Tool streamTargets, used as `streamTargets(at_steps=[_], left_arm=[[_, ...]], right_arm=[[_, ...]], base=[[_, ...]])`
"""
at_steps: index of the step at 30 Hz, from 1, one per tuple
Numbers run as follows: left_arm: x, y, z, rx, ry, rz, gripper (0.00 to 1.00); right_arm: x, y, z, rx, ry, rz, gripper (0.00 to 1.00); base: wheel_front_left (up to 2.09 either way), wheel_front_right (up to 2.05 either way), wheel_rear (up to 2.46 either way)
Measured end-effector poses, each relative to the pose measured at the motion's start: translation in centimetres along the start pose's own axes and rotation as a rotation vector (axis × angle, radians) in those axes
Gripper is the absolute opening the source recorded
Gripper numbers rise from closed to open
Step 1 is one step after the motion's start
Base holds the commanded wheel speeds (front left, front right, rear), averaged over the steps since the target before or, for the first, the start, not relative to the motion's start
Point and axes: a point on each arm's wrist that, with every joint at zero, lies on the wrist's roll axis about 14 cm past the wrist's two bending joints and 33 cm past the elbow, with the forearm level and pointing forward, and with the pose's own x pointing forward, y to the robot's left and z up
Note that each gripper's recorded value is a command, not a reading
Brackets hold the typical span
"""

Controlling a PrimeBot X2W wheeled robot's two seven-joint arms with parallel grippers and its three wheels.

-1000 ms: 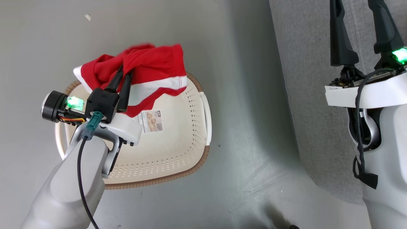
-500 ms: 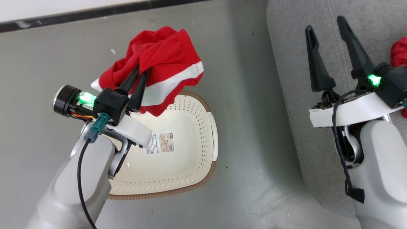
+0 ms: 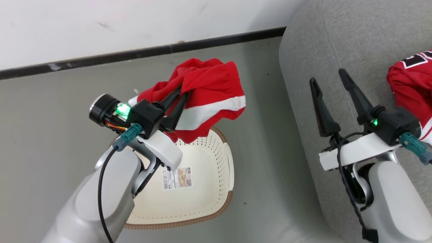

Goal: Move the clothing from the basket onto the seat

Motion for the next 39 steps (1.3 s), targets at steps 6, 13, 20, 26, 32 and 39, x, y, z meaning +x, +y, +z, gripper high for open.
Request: streamTargets(at_steps=[6,13,20,26,32,39], left_arm=[[0.0,-2.7,2.8,0.006,-0.033,-0.066,0.0],[-0.1,-5.8,5.3,0.027,-0.058,-0.139,0.0],[-0.5,-9.0,8.6,0.048,-0.116,-0.212,0.0],[-1.3,-11.2,11.4,0.068,-0.151,-0.254,0.0],[-2.0,-12.5,13.2,0.086,-0.173,-0.274,0.0],[-2.8,-13.5,15.0,0.103,-0.194,-0.286,0.0]], right_arm=[[-1.9,1.0,0.6,-0.019,0.012,0.038,1.0],[-4.1,1.6,1.0,-0.038,0.026,0.067,1.0],[-6.4,2.5,1.4,-0.054,0.038,0.104,1.0],[-8.3,4.3,1.5,-0.074,0.05,0.179,1.0],[-9.1,5.3,2.3,-0.08,0.033,0.217,1.0],[-10.0,7.3,2.2,-0.084,0.041,0.289,1.0]], base=[[0.0,0.0,0.0],[0.0,0.0,0.0],[0.0,0.0,0.0],[0.0,0.0,0.0],[0.0,0.0,0.0],[0.0,0.0,0.0]])
